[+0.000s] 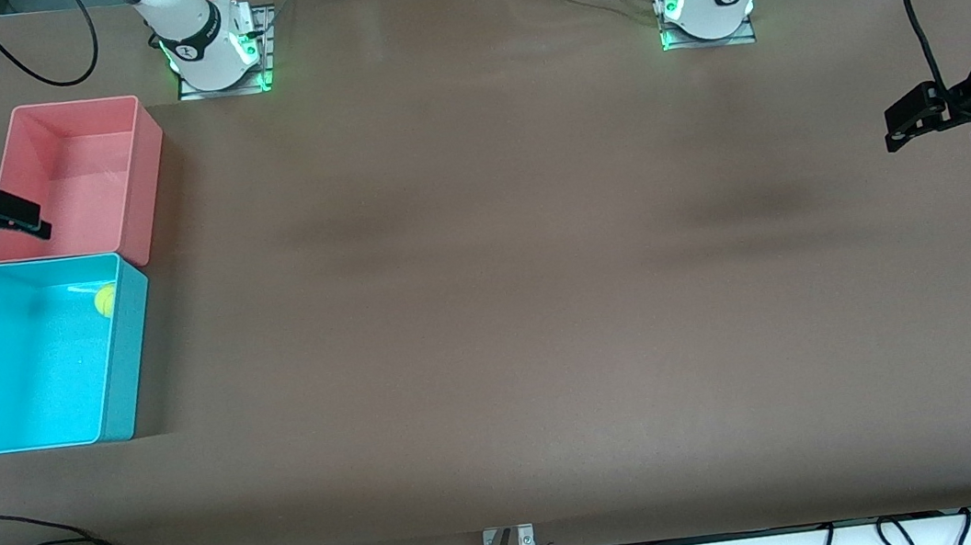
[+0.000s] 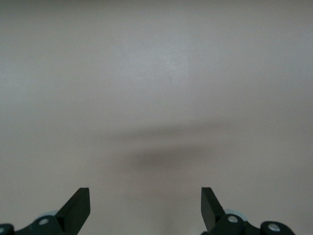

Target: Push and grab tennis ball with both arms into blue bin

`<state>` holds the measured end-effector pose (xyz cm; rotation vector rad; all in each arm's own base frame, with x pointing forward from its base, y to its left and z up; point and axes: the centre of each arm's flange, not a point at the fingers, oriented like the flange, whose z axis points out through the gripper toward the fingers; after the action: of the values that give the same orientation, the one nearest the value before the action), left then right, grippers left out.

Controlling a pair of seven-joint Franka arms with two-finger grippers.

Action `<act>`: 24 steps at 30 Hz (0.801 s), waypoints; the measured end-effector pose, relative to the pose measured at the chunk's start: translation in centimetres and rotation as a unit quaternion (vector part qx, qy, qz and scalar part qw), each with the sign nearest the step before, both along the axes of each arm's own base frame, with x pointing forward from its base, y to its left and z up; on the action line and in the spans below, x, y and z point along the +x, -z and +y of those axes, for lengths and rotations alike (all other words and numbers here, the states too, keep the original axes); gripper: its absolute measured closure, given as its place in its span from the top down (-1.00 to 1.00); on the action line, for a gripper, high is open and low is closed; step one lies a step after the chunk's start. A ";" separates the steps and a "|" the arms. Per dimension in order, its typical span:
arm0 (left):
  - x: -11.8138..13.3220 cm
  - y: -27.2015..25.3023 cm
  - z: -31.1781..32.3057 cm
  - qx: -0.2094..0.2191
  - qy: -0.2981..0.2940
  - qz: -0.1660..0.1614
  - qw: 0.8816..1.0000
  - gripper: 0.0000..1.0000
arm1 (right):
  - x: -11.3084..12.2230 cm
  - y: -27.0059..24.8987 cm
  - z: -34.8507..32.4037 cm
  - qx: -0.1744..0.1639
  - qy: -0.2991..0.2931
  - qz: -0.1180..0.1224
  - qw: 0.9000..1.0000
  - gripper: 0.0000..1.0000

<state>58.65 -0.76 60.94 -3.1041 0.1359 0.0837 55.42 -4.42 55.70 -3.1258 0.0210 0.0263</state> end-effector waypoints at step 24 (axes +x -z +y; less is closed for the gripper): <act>0.0 0.0 0.1 0.000 -0.001 0.000 1.000 1.00 | -0.6 0.1 1.5 -0.020 -0.021 0.025 0.999 1.00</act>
<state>58.65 -0.63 60.94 -3.1041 0.1323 0.0838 54.84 -2.96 55.61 -3.1638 -0.0428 0.1072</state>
